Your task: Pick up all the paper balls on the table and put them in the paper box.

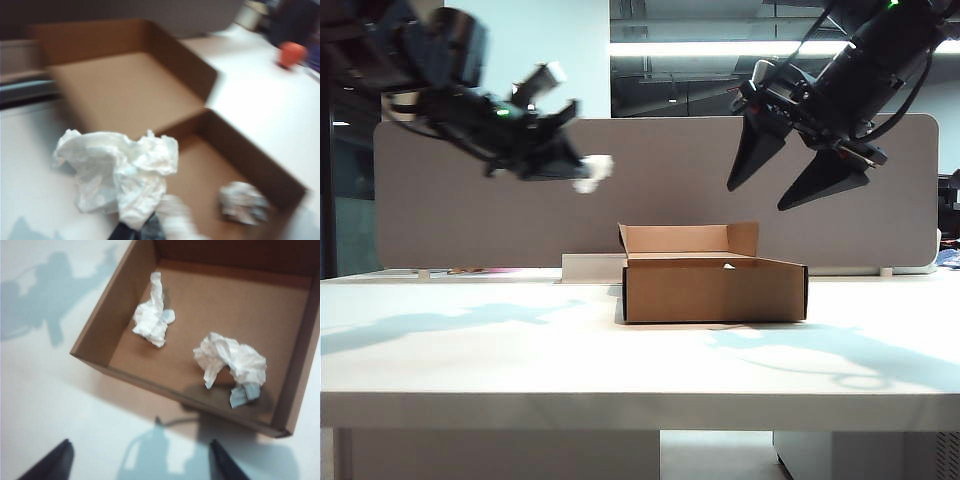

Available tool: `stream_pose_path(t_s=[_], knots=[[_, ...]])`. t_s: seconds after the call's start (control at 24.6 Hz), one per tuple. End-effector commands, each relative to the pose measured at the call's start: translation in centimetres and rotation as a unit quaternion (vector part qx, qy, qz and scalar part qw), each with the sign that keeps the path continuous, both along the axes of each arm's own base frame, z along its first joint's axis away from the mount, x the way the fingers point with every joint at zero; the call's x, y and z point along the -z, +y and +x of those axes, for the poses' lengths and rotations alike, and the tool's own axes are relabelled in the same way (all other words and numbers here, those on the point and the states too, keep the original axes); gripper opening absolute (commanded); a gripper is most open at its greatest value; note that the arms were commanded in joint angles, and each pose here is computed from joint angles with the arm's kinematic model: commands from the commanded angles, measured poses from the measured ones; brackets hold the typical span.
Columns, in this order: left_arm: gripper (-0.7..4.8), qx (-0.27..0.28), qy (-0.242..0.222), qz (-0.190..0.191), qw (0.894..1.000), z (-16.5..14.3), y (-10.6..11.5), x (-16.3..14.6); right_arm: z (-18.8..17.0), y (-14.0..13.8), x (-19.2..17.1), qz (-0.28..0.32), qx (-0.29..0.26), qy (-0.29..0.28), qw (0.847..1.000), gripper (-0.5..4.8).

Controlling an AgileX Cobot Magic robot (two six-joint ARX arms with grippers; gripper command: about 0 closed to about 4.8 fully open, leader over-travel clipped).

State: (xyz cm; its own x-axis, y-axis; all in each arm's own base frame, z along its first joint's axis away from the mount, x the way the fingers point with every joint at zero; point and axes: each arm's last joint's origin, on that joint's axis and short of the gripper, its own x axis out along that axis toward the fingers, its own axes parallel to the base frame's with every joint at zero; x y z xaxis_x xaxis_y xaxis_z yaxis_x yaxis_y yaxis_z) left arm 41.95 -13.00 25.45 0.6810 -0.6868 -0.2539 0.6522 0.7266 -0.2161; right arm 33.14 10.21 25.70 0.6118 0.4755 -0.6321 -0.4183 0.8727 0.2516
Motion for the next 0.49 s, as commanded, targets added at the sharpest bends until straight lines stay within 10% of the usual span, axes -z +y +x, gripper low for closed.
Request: stream_pose_path(t_s=[0.04,0.16,0.32,0.49], knots=[[-0.06,0.018,-0.017,0.01,1.0,-1.1,-3.1,-0.3,-0.4,-0.2,-0.4,-0.002,0.0,0.008,1.0,2.83],[-0.04,0.009,-0.085,0.087,0.993,-2.6,-8.1,0.6,-1.0,-0.3,-0.6,-0.007,0.0,0.027,1.0,2.37],[0.09,0.028,-0.101,0.083,0.991,-2.8,-10.6,2.5,-1.7,-0.5,-1.1,-0.005,-0.006,0.039,0.999,2.37],[2.57,0.033,-0.084,0.086,0.992,-2.6,-11.2,4.1,-2.8,-1.0,-2.2,-0.009,-0.005,0.037,0.999,2.22]])
